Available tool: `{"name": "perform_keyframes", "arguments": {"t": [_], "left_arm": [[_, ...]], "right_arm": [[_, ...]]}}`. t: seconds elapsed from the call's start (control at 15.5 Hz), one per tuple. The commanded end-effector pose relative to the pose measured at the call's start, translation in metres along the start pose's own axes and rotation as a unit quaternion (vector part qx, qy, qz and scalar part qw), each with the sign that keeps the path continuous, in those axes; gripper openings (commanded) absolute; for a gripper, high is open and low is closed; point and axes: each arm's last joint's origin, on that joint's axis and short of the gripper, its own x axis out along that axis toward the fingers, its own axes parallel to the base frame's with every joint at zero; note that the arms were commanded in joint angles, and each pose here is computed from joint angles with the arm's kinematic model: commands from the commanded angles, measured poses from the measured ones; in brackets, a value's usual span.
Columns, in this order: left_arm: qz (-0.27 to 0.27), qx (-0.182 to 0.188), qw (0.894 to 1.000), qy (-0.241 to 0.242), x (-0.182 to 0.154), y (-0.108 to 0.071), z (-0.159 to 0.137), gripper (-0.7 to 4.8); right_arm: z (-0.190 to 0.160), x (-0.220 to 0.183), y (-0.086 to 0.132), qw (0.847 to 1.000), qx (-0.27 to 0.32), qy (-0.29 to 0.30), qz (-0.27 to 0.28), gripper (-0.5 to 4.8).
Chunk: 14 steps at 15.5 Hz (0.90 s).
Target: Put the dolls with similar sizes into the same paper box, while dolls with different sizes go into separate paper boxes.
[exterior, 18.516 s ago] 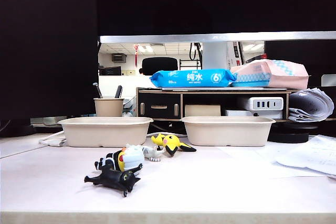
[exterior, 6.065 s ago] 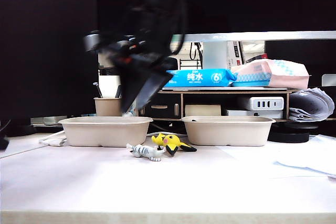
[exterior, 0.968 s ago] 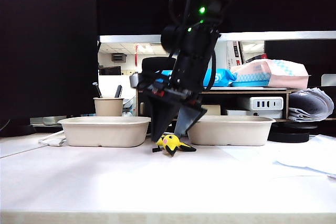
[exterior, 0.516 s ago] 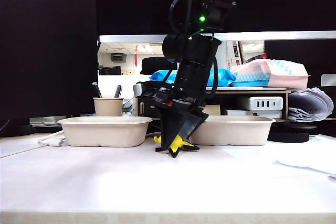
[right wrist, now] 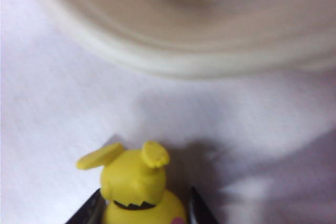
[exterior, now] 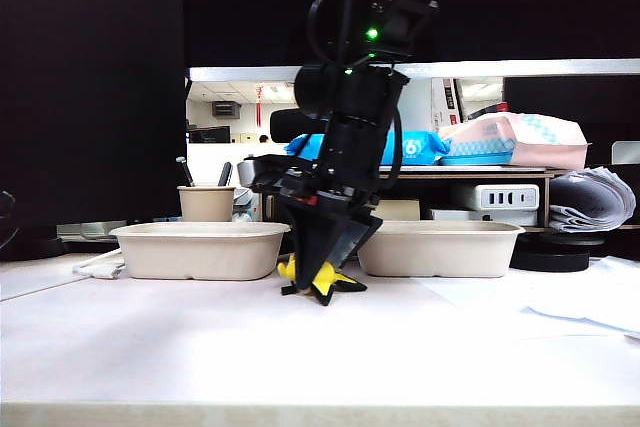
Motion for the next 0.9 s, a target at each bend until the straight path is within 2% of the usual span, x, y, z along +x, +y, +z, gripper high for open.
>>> {"name": "perform_keyframes", "arguments": {"t": [0.06, 0.32, 0.52, 0.9], "left_arm": [[-0.002, 0.002, 1.0, -0.014, -0.001, 0.0, 0.002, -0.05], [0.001, 0.005, 0.999, -0.048, -0.006, 0.0, 0.007, -0.05], [0.031, 0.002, 0.997, -0.074, -0.01, 0.006, 0.01, -0.05], [0.083, -0.008, 0.993, -0.083, -0.012, 0.015, 0.011, -0.05]], "right_arm": [[0.002, -0.002, 0.002, 1.0, 0.012, -0.006, 0.003, 1.69], [0.004, -0.007, 0.005, 0.998, 0.038, -0.028, 0.039, 1.69], [0.013, -0.013, 0.011, 0.988, 0.053, -0.085, 0.118, 1.69], [0.041, -0.018, 0.025, 0.976, 0.024, -0.179, 0.12, 1.69]]}}
